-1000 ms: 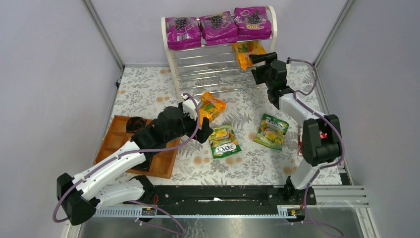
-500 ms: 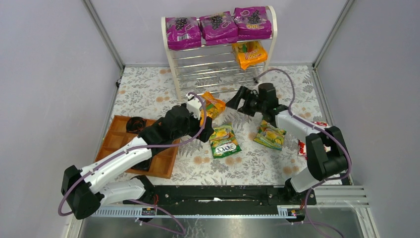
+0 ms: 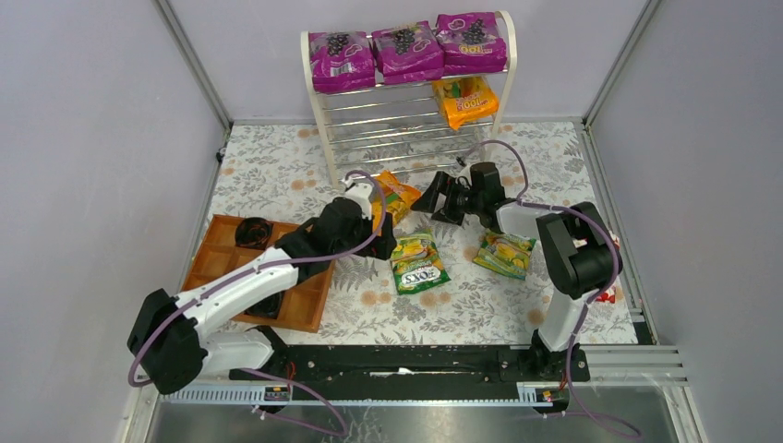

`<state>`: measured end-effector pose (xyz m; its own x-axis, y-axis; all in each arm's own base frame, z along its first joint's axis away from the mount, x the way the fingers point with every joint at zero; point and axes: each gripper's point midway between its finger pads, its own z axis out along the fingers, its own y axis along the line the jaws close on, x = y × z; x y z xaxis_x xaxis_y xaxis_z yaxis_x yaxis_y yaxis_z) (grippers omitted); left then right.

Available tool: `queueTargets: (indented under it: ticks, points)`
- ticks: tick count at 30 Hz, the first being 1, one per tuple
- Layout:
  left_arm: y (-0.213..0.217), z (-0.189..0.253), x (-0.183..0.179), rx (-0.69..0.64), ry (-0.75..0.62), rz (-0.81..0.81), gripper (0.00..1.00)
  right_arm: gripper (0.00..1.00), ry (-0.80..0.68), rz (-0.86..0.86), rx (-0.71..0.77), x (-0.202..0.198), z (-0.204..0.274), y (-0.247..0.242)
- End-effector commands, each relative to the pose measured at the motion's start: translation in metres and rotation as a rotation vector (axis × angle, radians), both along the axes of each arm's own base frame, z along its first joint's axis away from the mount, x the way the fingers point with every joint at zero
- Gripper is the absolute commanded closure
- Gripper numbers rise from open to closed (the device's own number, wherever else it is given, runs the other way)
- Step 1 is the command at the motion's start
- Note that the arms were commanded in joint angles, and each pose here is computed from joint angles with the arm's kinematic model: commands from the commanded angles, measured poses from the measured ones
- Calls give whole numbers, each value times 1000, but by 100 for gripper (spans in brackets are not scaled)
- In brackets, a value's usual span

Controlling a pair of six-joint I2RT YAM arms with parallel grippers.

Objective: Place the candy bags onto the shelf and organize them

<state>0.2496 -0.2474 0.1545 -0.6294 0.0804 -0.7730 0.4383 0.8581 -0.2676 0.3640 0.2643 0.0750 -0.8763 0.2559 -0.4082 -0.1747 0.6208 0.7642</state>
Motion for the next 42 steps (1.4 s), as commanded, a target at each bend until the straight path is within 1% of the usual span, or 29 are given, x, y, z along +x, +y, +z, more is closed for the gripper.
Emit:
queueTargets:
  ticks: [1,3,6,9,10,14,16,17,19,22,24,26,29,31,34,36,39,42]
  points:
    - [8,-6,23,-151,80,132,1,0,-81,-35,142,35,34,9]
    - [20,-7,33,-197,109,174,1,0,-79,-20,186,31,36,13]
    - [42,-4,54,-263,103,263,1,0,-53,2,239,16,31,15]
    - [77,-8,82,-324,101,434,1,0,-26,4,245,-2,21,9]
    - [83,-11,88,-354,111,471,1,0,-31,6,251,-5,23,9]
    - [107,-17,123,-487,115,590,1,0,-15,19,266,-27,20,4]
    - [113,-21,139,-546,122,615,1,0,-16,27,261,-38,19,-1]
    - [111,-21,146,-582,127,595,3,0,-17,25,254,-42,18,-4]
    - [105,-25,156,-614,148,547,11,0,-17,23,233,-49,16,-9]
    - [97,-33,167,-600,184,497,23,0,-17,29,204,-57,14,-14]
    - [97,-39,171,-593,192,502,27,0,-25,29,185,-59,14,-17]
    - [103,-51,174,-571,198,540,32,0,-36,29,175,-60,17,-19]
    - [107,-67,176,-540,210,569,37,0,-43,32,180,-59,20,-19]
    - [103,-74,178,-554,225,551,39,0,-44,36,184,-58,21,-19]
    - [94,-78,182,-580,257,514,48,0,-41,39,185,-58,21,-18]
    - [87,-77,182,-606,271,487,59,0,-33,37,182,-59,19,-18]
    - [76,-76,173,-632,303,447,68,0,-28,33,178,-61,18,-20]
    - [60,-76,155,-639,338,401,77,0,-19,29,173,-64,15,-21]
